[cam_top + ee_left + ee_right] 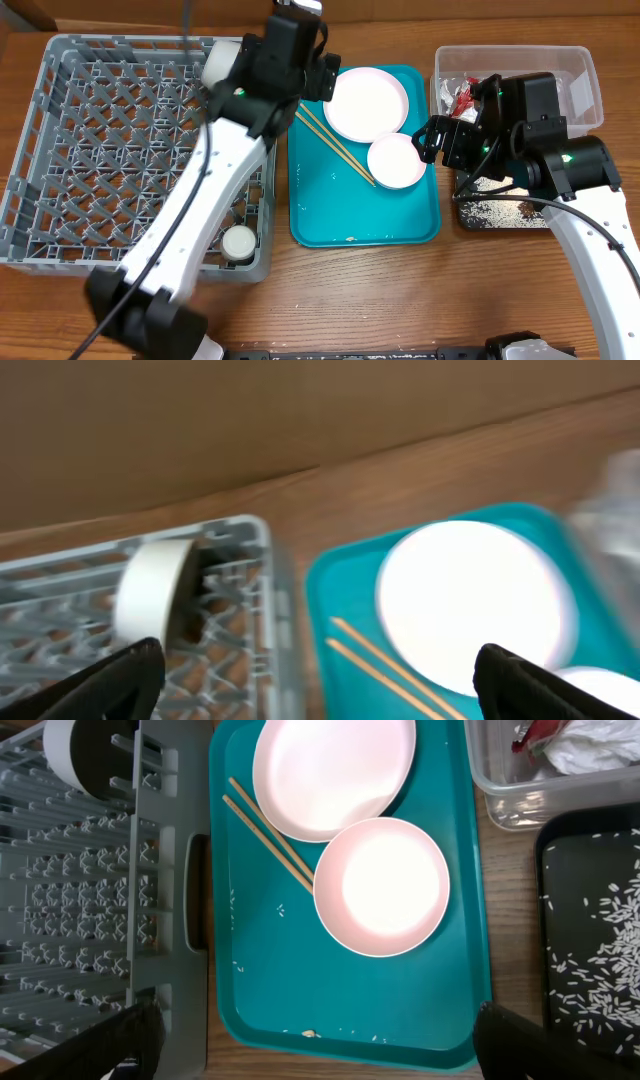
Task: Sort waste into correct bins and load items into the dishwasher
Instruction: 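Reach the left gripper to the pink bowl and grasp its rim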
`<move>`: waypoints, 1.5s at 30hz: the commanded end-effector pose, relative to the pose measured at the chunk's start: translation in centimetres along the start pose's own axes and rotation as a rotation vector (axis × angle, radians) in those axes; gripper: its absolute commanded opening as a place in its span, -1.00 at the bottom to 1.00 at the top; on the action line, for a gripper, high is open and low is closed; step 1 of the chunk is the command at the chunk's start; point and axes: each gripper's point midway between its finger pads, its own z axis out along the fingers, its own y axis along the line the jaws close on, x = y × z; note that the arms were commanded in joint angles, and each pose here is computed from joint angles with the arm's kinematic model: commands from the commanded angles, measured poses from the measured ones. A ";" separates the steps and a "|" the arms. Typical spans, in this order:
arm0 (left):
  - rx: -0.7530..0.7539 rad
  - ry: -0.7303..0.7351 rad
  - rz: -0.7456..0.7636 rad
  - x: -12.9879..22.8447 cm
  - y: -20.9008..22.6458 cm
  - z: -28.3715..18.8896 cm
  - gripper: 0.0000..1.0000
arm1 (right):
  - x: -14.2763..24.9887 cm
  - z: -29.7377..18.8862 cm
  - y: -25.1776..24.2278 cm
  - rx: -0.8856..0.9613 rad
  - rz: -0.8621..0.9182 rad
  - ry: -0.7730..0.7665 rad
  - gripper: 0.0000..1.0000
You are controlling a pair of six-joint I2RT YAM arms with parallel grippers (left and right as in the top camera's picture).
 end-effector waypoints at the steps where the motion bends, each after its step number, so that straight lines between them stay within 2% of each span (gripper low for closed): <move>1: 0.230 -0.021 -0.028 -0.7 -2.9 -3.8 0.99 | -0.1 -0.1 -0.1 0.008 -0.004 -0.009 1.00; 3: 0.313 -0.009 -0.025 -0.4 -4.2 -5.0 1.00 | -0.1 -0.1 -0.1 0.008 -0.004 -0.009 1.00; 7: 0.429 0.030 -0.044 0.3 -6.1 -5.6 0.84 | -0.2 -0.1 -0.1 0.008 -0.004 -0.010 1.00; 13: 0.413 0.185 -0.217 3.1 -6.8 -3.1 0.75 | -0.2 -0.1 -0.1 0.008 -0.004 -0.010 1.00; 17: 0.412 0.255 -0.202 5.0 -8.2 -0.7 0.65 | -0.2 -0.1 -0.1 0.008 -0.004 -0.010 1.00; 23: 0.425 0.322 -0.174 7.7 -12.2 3.1 0.60 | -0.2 -0.1 -0.1 0.008 -0.004 -0.010 1.00; 26: 0.388 0.402 -0.247 10.2 -14.1 5.0 0.55 | -0.2 -0.1 -0.1 0.008 -0.004 -0.010 1.00; 29: 0.313 0.471 -0.293 13.0 -15.5 7.0 0.41 | -0.2 -0.1 -0.1 0.008 -0.004 -0.010 1.00; 33: 0.243 0.536 -0.332 16.0 -16.3 9.0 0.38 | -0.2 -0.1 -0.1 0.008 -0.004 -0.010 1.00; 38: 0.213 0.582 -0.381 17.6 -16.6 9.9 0.21 | -0.1 -0.1 -0.1 0.008 -0.004 -0.009 1.00; 45: 0.200 0.623 -0.360 19.7 -17.8 10.7 0.00 | -0.1 -0.1 -0.1 0.008 -0.004 -0.009 1.00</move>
